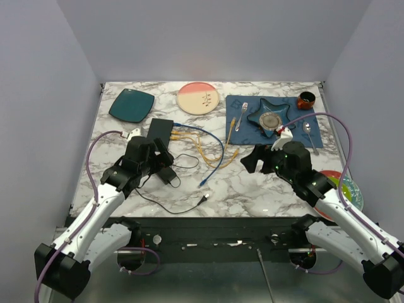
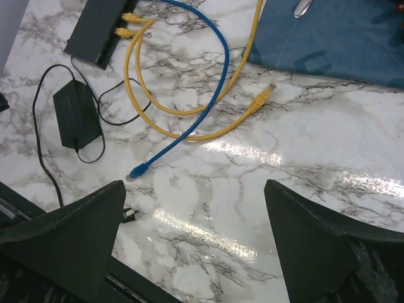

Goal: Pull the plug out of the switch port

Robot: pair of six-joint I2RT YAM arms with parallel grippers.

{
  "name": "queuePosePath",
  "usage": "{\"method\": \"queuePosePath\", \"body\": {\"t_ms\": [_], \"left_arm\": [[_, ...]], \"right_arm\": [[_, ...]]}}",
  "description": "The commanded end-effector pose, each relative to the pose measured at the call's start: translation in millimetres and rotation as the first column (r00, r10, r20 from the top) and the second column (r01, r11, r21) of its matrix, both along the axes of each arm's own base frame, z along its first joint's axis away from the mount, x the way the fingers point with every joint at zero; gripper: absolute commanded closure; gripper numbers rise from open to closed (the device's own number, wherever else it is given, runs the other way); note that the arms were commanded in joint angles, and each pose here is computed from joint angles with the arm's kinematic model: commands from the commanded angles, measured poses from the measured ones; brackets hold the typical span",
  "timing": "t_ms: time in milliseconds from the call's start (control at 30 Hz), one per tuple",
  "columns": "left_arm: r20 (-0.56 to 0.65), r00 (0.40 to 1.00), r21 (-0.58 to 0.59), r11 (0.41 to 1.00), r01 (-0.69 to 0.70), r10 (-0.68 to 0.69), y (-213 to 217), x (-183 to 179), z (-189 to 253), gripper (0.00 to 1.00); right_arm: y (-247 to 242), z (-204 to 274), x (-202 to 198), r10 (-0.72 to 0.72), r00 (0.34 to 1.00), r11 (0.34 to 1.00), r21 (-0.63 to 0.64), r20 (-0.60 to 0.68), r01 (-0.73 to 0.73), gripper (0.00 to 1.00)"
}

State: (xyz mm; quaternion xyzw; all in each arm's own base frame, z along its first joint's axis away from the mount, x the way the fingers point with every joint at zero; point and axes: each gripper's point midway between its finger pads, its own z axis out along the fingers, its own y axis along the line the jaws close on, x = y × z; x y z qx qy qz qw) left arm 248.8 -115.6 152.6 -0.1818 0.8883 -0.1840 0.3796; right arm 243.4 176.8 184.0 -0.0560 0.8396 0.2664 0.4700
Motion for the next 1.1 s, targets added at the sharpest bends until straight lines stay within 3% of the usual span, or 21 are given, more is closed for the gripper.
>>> {"method": "queuePosePath", "body": {"t_ms": [0, 133, 300, 433, 633, 1067], "left_arm": [[0.033, 0.998, 0.016, 0.999, -0.048, 0.048, 11, 0, 2, 0.01], [-0.068, 0.971, 0.091, 0.97, -0.224, 0.23, 38, -6, -18, 0.01], [-0.197, 0.921, 0.143, 0.939, -0.313, 0.337, 40, -3, -38, 0.01], [-0.333, 0.833, 0.16, 0.897, -0.412, 0.442, 37, -15, -70, 0.01], [-0.332, 0.777, 0.128, 0.842, -0.524, 0.535, 36, -9, -77, 0.01], [-0.385, 0.743, 0.202, 0.836, -0.511, 0.547, 25, 8, -107, 0.01]], "right_arm": [[4, -5, -6, 0.023, 1.0, 0.999, 0.025, -0.016, -0.023, 0.0], [7, -9, -5, 0.024, 0.999, 0.999, 0.026, -0.035, -0.023, 0.0], [9, -14, -2, 0.019, 0.998, 1.0, 0.021, -0.06, -0.018, 0.0], [11, -18, 0, 0.018, 0.997, 1.0, 0.017, -0.077, -0.016, 0.0], [12, -22, 0, 0.021, 0.996, 1.0, 0.015, -0.091, -0.02, 0.0], [12, -31, -5, 0.023, 0.994, 1.0, 0.023, -0.111, -0.021, 0.0]]}}
